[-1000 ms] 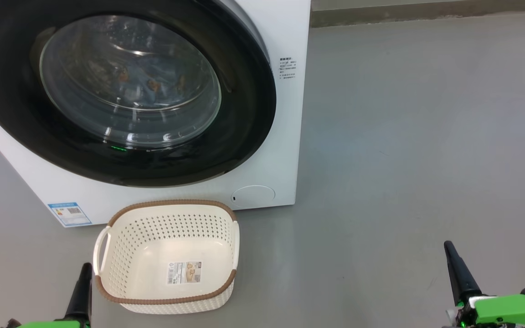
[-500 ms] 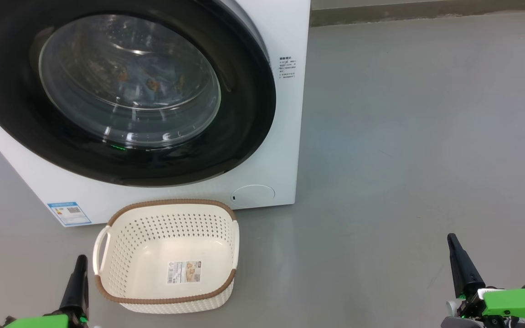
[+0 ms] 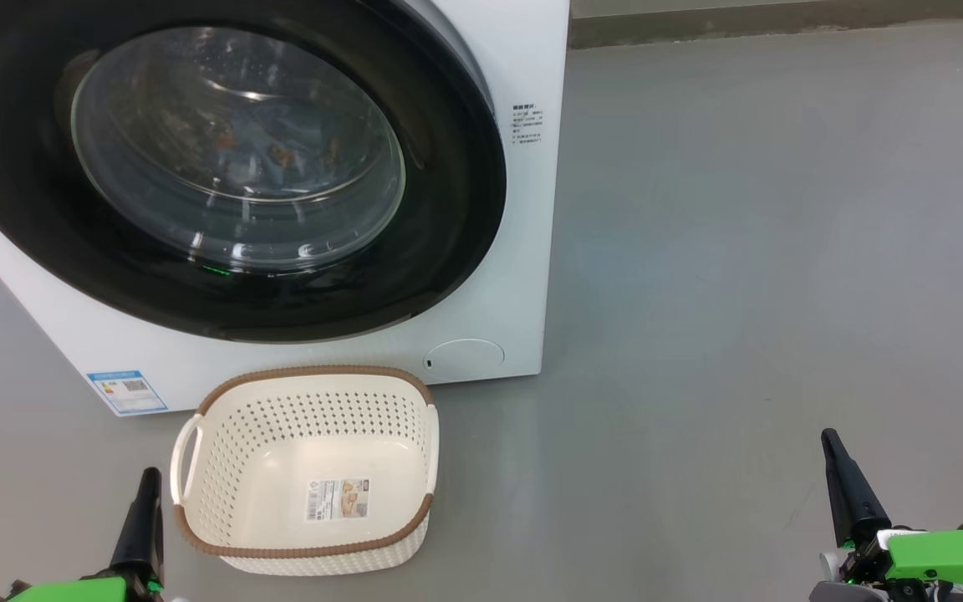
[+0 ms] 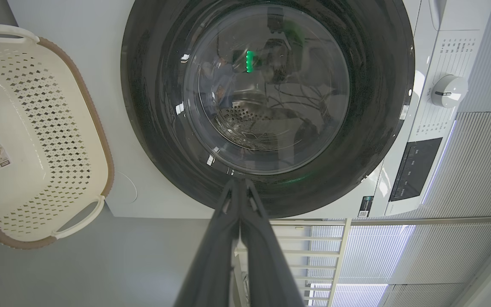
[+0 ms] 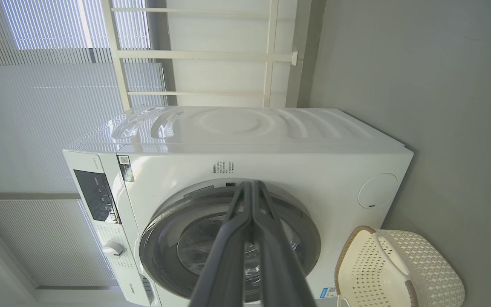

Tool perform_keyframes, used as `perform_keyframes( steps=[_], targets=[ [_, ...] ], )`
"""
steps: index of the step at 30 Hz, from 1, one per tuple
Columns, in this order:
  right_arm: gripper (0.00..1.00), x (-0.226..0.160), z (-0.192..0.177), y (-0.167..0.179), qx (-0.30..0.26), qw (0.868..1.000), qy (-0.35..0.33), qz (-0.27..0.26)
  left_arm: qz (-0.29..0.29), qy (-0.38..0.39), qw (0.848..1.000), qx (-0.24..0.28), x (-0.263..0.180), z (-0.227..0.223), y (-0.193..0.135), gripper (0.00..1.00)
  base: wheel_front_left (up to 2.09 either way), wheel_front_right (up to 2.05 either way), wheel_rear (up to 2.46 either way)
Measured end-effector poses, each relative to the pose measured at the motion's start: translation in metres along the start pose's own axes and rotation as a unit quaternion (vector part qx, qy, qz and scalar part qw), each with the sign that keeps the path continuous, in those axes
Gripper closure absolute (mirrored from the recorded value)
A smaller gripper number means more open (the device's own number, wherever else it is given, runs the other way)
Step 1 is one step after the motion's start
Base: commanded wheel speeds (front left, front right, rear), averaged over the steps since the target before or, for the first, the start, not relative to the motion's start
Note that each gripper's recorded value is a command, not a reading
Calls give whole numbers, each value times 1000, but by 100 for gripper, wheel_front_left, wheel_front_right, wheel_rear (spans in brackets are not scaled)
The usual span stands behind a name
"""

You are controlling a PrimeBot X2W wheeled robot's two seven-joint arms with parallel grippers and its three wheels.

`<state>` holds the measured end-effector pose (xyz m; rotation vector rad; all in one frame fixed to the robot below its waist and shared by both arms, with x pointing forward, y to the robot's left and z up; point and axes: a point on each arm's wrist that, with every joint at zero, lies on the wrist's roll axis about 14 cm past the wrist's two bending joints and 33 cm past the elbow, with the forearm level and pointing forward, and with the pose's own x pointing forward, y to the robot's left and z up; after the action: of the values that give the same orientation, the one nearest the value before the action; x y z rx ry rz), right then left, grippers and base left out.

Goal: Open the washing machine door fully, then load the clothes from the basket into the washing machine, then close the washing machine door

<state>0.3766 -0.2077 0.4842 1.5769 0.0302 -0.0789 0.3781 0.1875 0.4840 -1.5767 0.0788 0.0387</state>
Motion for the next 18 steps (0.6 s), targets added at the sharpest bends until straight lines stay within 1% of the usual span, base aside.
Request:
perform_keyframes(
  steps=[18],
  targets=[
    [100, 0, 0, 0, 1, 1000, 1, 0, 0, -1, 1000, -2, 0, 0, 0, 100, 0, 0, 0]
  ],
)
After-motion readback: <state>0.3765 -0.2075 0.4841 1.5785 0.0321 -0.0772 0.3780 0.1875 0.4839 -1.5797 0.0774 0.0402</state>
